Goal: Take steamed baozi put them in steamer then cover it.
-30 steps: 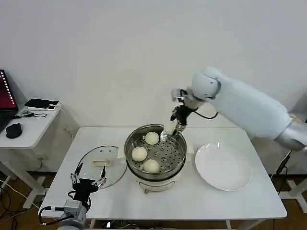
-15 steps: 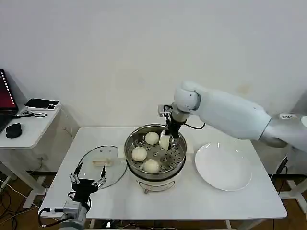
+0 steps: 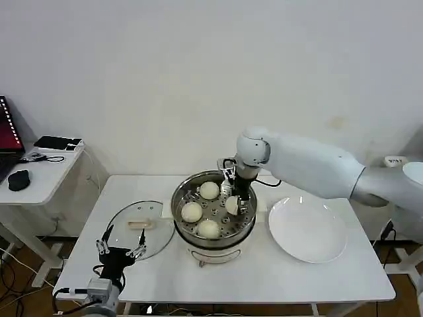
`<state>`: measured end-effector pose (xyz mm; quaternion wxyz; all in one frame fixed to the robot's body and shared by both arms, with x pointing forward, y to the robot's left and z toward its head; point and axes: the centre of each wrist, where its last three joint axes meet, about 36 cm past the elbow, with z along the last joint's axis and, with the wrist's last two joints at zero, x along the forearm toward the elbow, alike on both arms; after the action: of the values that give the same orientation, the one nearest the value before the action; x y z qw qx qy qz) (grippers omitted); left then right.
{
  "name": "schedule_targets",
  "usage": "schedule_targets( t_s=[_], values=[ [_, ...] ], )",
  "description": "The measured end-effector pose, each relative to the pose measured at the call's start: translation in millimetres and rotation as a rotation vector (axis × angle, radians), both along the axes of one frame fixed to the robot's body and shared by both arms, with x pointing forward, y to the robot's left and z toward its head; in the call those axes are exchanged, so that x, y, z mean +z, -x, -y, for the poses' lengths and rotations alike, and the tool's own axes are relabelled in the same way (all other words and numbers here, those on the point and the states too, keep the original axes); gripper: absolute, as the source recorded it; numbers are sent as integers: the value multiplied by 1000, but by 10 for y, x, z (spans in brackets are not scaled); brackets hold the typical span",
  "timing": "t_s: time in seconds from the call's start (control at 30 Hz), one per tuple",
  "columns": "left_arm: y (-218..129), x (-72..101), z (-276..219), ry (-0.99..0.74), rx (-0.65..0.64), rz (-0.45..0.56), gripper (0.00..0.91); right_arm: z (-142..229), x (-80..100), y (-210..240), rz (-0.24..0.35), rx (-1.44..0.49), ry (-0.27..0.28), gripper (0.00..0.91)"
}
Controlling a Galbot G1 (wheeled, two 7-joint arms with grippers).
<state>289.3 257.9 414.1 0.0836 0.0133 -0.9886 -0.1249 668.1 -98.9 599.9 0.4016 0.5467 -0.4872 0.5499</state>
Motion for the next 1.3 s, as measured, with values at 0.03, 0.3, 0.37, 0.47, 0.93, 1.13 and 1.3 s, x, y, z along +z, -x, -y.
schedule_targets(
  t_s=[0.03,0.3,0.37,0.47,0.93,1.13,1.3],
  values=[
    [-2,2,-1,0,0,1,907,-2,-10,-6,1,-1,2,655],
    [-15,-30,-11,-1,2,-6,907,21,-65,-42,6,-10,7,907],
    [-17,-35,-13,-2,1,-7,907,40,-39,-51,10,-15,1,907],
    [-27,-36,-16,-2,0,-7,907,71,18,-62,17,-20,-7,907],
    [-77,-66,-60,3,5,5,907,647,619,-69,143,-68,-265,907],
    [-59,-61,-42,-12,-10,12,907,1120,922,-55,320,-123,-535,907],
    [-35,-98,-92,-26,1,10,907,1552,987,97,463,-210,-759,907]
  ],
)
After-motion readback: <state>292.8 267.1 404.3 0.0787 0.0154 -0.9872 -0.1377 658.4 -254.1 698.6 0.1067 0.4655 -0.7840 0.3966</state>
